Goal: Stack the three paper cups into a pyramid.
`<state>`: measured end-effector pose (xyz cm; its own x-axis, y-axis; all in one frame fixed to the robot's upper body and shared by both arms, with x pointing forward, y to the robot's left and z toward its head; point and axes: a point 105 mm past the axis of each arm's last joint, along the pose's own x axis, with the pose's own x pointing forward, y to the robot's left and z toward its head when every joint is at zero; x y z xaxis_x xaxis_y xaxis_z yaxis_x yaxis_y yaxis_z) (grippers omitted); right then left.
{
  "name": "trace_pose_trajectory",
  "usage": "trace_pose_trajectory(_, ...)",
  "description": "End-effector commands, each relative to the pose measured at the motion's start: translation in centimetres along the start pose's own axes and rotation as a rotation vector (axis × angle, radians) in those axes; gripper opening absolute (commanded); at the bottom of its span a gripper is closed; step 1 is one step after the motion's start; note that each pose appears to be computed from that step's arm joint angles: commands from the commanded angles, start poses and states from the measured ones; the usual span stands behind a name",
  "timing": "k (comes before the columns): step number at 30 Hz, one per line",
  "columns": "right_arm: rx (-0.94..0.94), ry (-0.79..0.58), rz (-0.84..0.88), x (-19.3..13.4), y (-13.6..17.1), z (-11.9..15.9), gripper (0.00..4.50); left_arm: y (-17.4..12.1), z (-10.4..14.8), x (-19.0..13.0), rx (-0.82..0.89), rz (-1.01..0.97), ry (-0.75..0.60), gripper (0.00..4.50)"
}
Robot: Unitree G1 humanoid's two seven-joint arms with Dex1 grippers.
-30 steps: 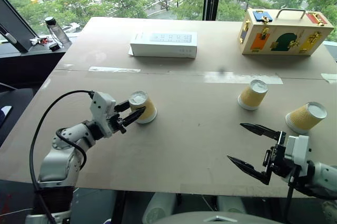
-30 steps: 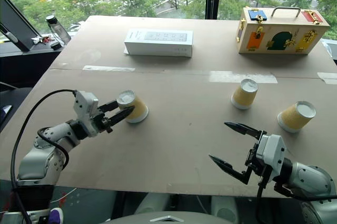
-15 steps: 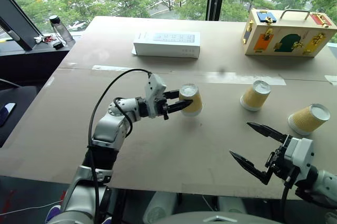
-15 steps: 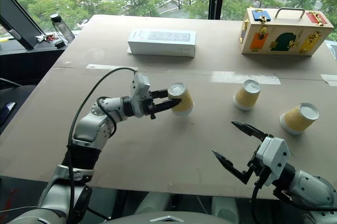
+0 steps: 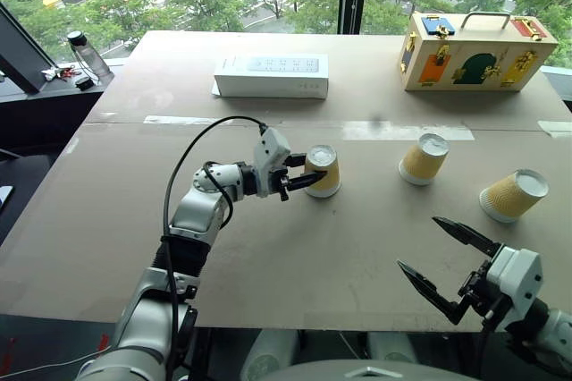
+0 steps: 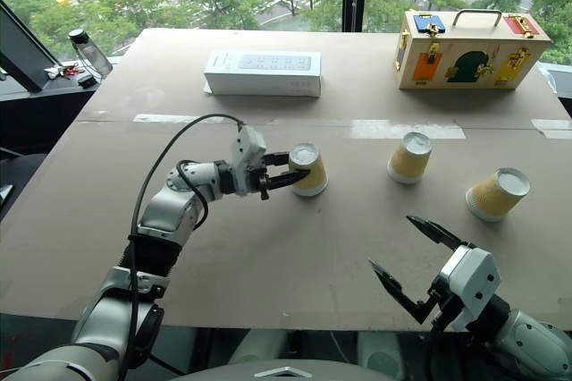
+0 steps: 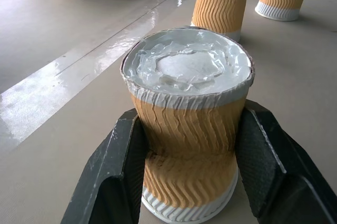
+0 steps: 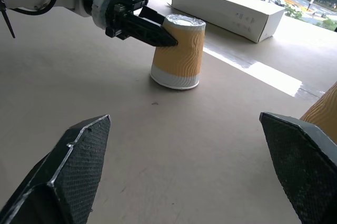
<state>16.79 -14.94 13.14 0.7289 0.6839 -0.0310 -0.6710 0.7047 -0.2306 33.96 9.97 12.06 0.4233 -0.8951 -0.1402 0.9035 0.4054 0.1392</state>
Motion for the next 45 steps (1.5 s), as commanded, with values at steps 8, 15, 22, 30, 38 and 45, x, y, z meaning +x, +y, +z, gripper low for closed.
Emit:
trace_pose_trajectory(8, -0.027, -0.049, -0.149, 1.7, -3.0, 1.7, 4.50, -0.6, 1.4, -2.4, -0.036, 0.076, -0.106, 4.47)
trace_pose_trajectory(15, -0.053, 0.037, -0.392, 4.8, -8.0, 1.2, 4.50, -3.2, 3.3, -7.1, -0.096, 0.059, -0.175, 4.47)
trace_pose_trajectory(22, 0.083, 0.046, -0.566, 7.8, -12.8, 1.0, 4.50, -8.2, 5.2, -10.6, -0.157, -0.132, -0.177, 4.47)
trace_pose_trajectory(30, 0.182, 0.098, -0.591, 10.1, -15.0, -0.1, 4.50, -9.6, 5.7, -10.7, -0.166, -0.144, -0.167, 4.47)
trace_pose_trajectory(38, 0.175, 0.116, -0.598, 10.3, -15.4, -0.3, 2.30, -9.8, 5.7, -10.6, -0.172, -0.112, -0.168, 4.50)
trace_pose_trajectory(45, 0.139, -0.021, -0.122, 11.8, -8.2, 3.5, 2.30, -7.9, 4.5, -12.7, -0.154, 0.087, -0.255, 4.50)
